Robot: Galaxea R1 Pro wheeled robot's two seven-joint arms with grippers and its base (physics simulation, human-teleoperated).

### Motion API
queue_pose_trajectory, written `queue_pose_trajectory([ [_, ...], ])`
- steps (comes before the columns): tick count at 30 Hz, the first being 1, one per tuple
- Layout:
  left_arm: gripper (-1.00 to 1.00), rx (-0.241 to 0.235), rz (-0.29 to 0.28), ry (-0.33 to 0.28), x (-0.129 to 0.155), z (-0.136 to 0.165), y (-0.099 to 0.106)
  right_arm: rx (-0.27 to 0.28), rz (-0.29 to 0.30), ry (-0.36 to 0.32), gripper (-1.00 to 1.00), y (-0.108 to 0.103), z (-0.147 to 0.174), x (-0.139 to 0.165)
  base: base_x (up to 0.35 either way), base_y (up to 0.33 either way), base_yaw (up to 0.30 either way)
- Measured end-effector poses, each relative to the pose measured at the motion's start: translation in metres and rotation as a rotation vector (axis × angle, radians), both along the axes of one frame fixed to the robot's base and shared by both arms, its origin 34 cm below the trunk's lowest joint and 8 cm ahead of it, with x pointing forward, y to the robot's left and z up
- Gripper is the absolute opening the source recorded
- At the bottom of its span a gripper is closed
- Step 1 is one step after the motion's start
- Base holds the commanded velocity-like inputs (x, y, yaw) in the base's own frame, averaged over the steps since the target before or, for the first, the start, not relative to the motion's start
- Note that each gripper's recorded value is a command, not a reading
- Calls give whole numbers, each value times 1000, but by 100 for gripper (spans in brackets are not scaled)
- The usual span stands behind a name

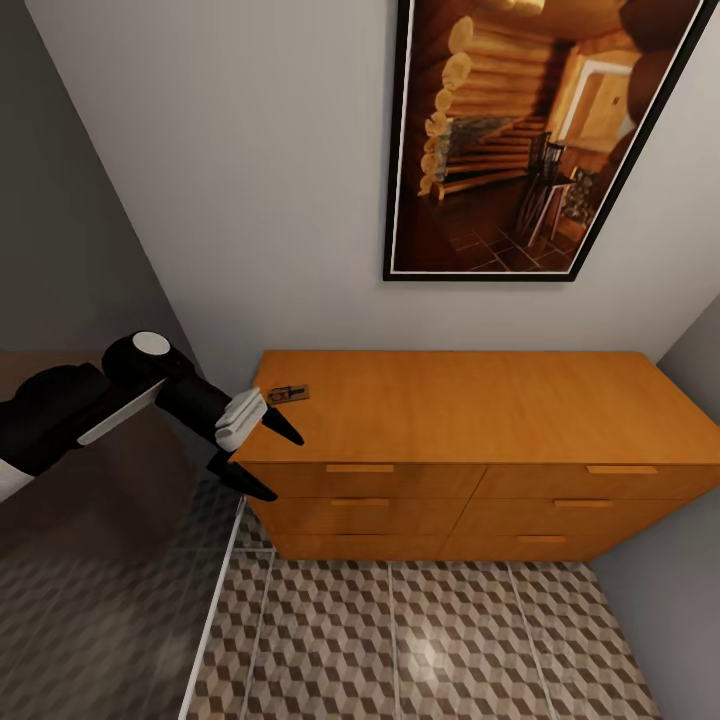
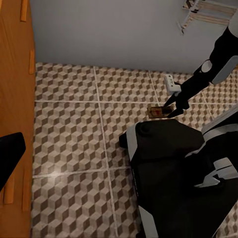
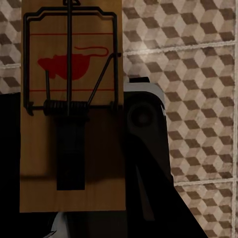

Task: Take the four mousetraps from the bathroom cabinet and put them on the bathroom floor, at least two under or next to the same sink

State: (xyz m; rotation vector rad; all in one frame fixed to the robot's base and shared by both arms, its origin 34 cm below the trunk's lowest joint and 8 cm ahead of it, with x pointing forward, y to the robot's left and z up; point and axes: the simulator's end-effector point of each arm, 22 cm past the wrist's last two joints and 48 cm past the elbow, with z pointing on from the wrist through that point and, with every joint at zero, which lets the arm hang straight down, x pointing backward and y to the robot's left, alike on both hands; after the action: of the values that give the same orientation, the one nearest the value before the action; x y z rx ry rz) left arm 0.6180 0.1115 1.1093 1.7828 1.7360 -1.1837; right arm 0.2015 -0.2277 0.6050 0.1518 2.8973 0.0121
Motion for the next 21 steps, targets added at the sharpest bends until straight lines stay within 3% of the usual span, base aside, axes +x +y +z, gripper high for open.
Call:
queue_pose_trajectory([
  [13,100,2,1,1,0,-1,0,0,0,0,-100,0,0,0,5,4,0],
  [21,100,4,-1,2,-1,-1,0,0,0,0,-100,0,0,0,150,126,0],
])
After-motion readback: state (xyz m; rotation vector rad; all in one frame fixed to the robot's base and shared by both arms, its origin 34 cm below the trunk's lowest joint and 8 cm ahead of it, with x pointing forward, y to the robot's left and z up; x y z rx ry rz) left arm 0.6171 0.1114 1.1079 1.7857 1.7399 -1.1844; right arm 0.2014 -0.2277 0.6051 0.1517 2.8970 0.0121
